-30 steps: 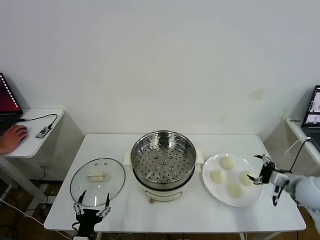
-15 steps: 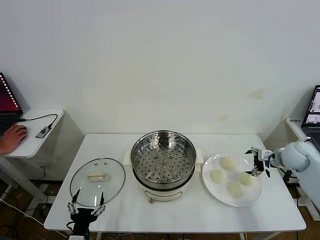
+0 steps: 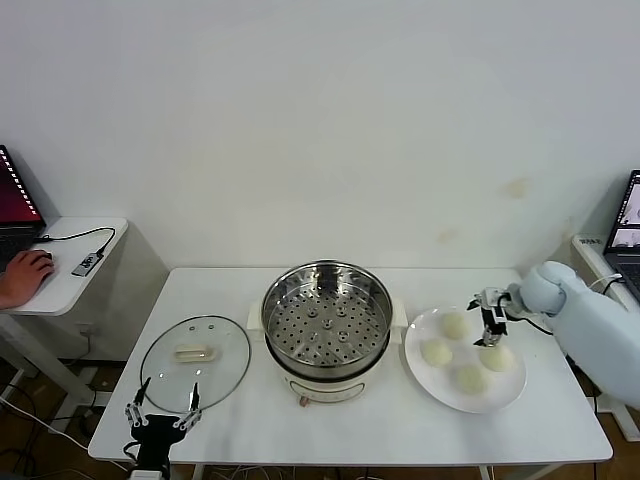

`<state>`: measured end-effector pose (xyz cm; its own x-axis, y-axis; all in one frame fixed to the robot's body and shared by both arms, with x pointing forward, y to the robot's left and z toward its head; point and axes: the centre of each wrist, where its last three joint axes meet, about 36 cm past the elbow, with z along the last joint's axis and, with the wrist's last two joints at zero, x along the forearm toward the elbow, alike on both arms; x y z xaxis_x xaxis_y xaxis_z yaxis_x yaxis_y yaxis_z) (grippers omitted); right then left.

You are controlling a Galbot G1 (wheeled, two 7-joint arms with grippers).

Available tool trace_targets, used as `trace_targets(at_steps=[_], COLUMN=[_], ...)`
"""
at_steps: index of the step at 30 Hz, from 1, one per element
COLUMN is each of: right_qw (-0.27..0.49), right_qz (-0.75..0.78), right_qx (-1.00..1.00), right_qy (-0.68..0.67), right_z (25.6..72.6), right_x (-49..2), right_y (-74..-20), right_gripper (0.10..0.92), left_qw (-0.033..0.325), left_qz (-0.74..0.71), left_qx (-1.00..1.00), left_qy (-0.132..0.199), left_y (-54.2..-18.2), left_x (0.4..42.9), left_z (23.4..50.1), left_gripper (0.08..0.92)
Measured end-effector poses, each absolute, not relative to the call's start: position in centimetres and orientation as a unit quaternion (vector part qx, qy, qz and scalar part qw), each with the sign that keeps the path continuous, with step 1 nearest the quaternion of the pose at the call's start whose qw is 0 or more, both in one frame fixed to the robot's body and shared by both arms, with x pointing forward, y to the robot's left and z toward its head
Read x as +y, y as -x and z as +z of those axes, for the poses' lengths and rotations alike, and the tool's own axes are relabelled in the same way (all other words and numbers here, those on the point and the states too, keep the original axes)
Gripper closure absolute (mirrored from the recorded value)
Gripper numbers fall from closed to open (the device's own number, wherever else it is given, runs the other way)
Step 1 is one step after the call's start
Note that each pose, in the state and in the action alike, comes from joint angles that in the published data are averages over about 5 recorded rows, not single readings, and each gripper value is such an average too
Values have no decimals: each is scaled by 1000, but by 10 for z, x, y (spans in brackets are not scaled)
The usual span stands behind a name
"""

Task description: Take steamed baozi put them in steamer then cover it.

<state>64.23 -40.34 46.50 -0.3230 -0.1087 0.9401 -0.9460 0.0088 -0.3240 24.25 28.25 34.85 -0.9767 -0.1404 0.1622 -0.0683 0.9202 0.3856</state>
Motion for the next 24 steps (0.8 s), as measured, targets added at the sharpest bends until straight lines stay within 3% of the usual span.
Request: trace_targets(at_steps=[15,24], right_qw=[396,394], right_qz=[556,564], right_qx=[-586,-581], right_qy=[-436,-435], right_z=[449,445], right_x=[-387,-382], right_y=[-657,-657], right_gripper=[288,399], left_qw=[91,89], left_qz=[-197,-196], left_qx=[-975,-975], left_qy=[-58,-60], left_y=[-244,-244], left_x=[287,286], left_z=[348,348], left_gripper=[177,177])
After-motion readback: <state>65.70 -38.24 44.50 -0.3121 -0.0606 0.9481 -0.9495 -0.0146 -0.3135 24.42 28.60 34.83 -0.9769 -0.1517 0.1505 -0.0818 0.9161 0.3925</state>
